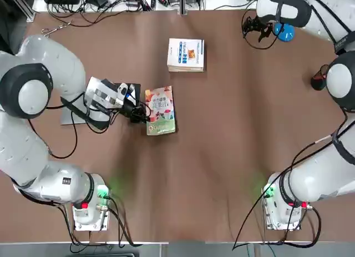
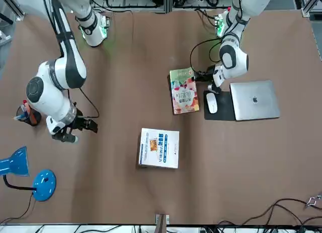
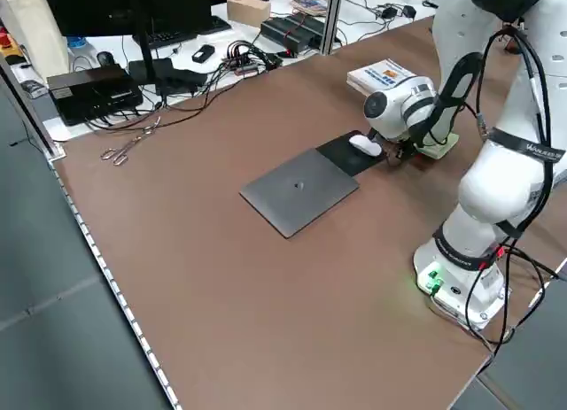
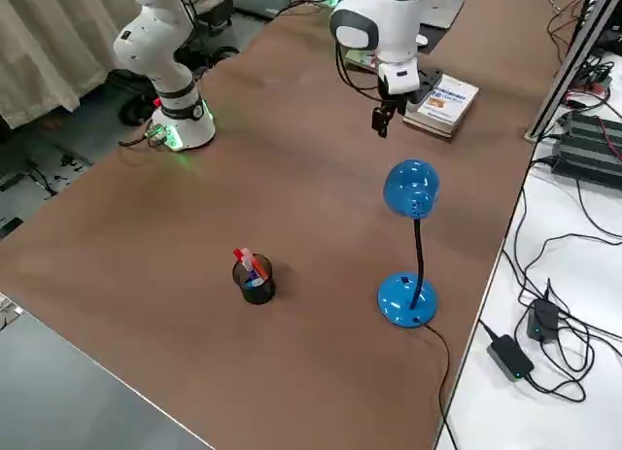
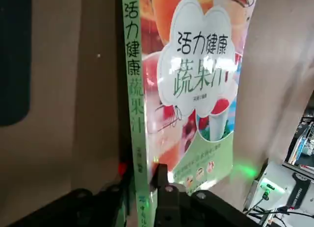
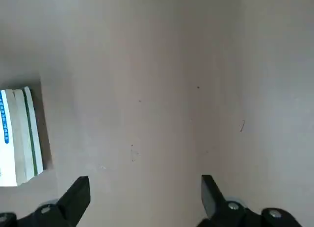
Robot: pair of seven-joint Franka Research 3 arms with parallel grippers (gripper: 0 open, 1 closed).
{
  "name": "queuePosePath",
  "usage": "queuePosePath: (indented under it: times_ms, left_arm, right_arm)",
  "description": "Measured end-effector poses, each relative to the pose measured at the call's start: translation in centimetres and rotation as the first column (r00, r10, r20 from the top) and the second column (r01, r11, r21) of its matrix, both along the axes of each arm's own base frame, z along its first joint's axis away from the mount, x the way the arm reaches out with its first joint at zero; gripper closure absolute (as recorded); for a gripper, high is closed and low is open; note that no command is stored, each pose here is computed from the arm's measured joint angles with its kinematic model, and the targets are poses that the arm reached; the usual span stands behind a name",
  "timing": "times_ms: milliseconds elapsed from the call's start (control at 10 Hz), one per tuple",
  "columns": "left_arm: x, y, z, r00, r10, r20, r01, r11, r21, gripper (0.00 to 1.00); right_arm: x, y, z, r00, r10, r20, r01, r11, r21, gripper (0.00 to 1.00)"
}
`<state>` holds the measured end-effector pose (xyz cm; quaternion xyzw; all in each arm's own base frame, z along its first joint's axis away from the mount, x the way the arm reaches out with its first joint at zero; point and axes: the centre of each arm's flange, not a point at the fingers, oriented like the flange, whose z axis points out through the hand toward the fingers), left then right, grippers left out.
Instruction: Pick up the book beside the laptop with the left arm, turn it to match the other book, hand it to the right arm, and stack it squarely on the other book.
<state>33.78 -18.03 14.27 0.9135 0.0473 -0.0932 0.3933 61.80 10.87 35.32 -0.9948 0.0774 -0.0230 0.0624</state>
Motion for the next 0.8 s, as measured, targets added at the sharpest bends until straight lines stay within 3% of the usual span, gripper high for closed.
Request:
queuePosePath:
  times_ms: [300, 800]
  left_arm:
    - [2.3, -0.7, 1.7, 0.998, 0.004, 0.064, -0.003, 1.0, -0.013, 0.82]
    - [8.4, -0.5, 9.1, 0.955, -0.081, 0.285, 0.088, 0.996, -0.012, 0.85]
  right_arm:
    - [0.0, 0.1, -0.3, 1.0, 0.001, -0.004, -0.001, 1.0, -0.001, 0.0]
    - [0.1, 0.1, -0.1, 1.0, -0.002, 0.0, 0.002, 1.0, 0.0, 0.0]
